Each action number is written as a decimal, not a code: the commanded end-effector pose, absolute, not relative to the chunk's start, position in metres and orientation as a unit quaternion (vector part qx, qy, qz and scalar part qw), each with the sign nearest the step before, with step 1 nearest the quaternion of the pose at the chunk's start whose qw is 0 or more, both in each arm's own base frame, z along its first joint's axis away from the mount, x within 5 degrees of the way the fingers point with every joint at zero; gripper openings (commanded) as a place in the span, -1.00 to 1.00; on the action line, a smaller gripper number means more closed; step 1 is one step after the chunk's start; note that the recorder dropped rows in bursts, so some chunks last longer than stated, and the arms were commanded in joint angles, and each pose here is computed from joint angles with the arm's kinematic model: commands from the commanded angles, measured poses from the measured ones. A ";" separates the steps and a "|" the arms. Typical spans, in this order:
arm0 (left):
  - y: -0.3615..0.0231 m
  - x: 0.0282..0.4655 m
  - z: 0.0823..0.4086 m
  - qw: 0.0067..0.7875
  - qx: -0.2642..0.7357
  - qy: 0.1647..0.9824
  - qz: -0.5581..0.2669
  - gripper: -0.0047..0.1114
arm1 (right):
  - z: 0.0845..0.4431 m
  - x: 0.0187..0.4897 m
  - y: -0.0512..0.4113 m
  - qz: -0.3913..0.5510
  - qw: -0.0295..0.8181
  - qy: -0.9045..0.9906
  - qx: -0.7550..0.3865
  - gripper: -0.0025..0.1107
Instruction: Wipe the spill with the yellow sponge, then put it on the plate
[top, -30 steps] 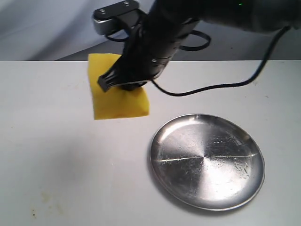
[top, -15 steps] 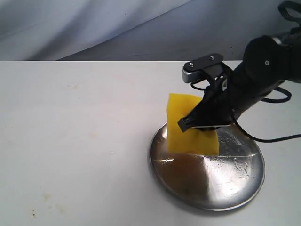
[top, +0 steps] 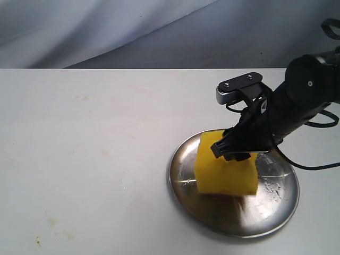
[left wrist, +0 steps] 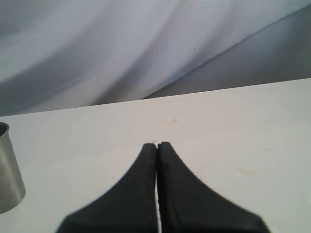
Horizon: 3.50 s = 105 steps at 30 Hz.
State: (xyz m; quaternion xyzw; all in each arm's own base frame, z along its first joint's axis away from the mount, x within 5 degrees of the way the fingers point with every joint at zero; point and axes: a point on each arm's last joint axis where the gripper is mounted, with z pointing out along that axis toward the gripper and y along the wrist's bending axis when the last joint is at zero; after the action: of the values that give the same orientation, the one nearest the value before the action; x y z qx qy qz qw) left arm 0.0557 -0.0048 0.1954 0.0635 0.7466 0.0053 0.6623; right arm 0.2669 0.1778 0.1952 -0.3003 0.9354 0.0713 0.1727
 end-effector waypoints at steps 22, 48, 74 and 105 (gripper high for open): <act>-0.005 0.056 0.195 0.664 0.065 0.745 0.002 -0.92 | 0.273 0.172 0.113 0.185 0.411 0.878 -0.163 -0.84; -0.005 0.056 0.195 0.664 0.065 0.745 0.002 -0.92 | 0.206 0.087 0.016 0.108 0.674 0.731 -0.015 -0.96; -0.005 0.056 0.195 0.664 0.065 0.745 0.002 -0.92 | 0.218 0.055 0.005 0.051 0.752 0.656 -0.013 -0.96; -0.005 0.056 0.195 0.664 0.065 0.745 0.002 -0.92 | 0.217 0.056 0.005 0.054 0.749 0.660 -0.011 -0.96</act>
State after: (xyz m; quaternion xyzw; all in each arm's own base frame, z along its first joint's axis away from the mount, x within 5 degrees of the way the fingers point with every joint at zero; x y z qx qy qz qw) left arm 0.0557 -0.0048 0.1954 0.0635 0.7466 0.0053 0.6623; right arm 0.0555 0.0053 0.2186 -0.0131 0.6576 0.0578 0.7510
